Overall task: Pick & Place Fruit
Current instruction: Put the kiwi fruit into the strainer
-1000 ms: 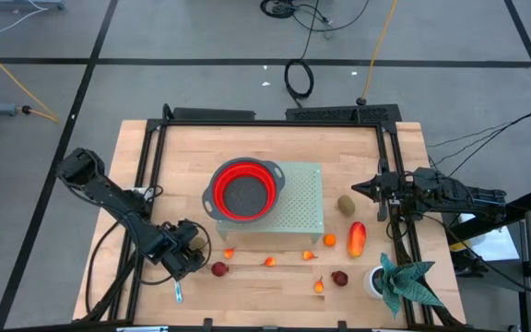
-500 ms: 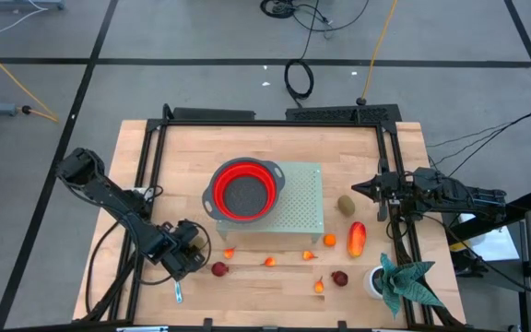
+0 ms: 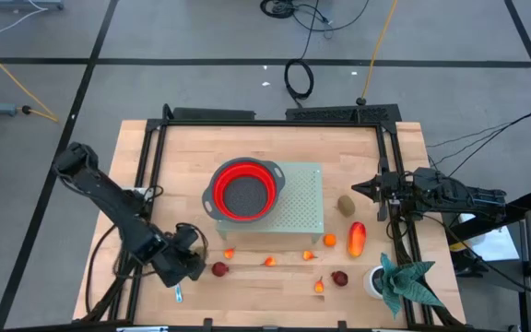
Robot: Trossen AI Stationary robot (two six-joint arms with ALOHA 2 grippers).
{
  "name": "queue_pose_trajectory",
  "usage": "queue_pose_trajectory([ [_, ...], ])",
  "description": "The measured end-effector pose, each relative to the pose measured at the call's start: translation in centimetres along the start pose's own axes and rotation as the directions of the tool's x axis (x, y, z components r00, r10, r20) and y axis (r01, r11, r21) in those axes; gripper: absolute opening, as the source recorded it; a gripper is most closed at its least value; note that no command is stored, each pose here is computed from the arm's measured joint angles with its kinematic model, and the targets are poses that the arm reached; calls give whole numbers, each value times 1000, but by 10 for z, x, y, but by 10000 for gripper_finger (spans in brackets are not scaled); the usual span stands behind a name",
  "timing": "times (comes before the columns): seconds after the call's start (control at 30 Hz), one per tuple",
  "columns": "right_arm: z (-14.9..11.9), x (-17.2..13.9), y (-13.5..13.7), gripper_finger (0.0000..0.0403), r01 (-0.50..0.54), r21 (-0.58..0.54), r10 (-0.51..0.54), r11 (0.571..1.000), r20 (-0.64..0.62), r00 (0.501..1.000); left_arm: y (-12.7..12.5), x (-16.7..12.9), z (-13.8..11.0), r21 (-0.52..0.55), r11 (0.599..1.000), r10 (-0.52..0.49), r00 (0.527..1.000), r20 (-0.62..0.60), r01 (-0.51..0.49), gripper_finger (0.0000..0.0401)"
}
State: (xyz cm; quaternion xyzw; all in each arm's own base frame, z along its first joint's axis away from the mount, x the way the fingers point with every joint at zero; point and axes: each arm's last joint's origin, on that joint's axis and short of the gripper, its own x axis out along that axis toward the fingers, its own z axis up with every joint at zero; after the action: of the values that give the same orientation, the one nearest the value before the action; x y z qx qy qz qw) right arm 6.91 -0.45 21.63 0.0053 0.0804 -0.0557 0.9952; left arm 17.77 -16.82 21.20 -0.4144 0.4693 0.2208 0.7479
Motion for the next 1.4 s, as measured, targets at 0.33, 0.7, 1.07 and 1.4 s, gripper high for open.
queue_pose_trajectory([
  [0.33, 0, 0, 0, 0, 0, 0, 0, 1000, 0, 1000, -46, -43, 2, 112, 907, -419, 848, 324, 405, 199],
  [0.7, 0, 0, 0, 0, 0, 0, 0, 1000, -1, 1000, -75, -74, 10, 373, 827, -559, 539, 630, 421, 191],
  [1.07, 0, 0, 0, 0, 0, 0, 0, 1000, -1, 1000, -88, -98, 16, 495, 778, -624, 387, 679, 385, 209],
  [1.4, 0, 0, 0, 0, 0, 0, 0, 1000, -1, 1000, -89, -100, 21, 458, 774, -618, 366, 696, 437, 211],
])
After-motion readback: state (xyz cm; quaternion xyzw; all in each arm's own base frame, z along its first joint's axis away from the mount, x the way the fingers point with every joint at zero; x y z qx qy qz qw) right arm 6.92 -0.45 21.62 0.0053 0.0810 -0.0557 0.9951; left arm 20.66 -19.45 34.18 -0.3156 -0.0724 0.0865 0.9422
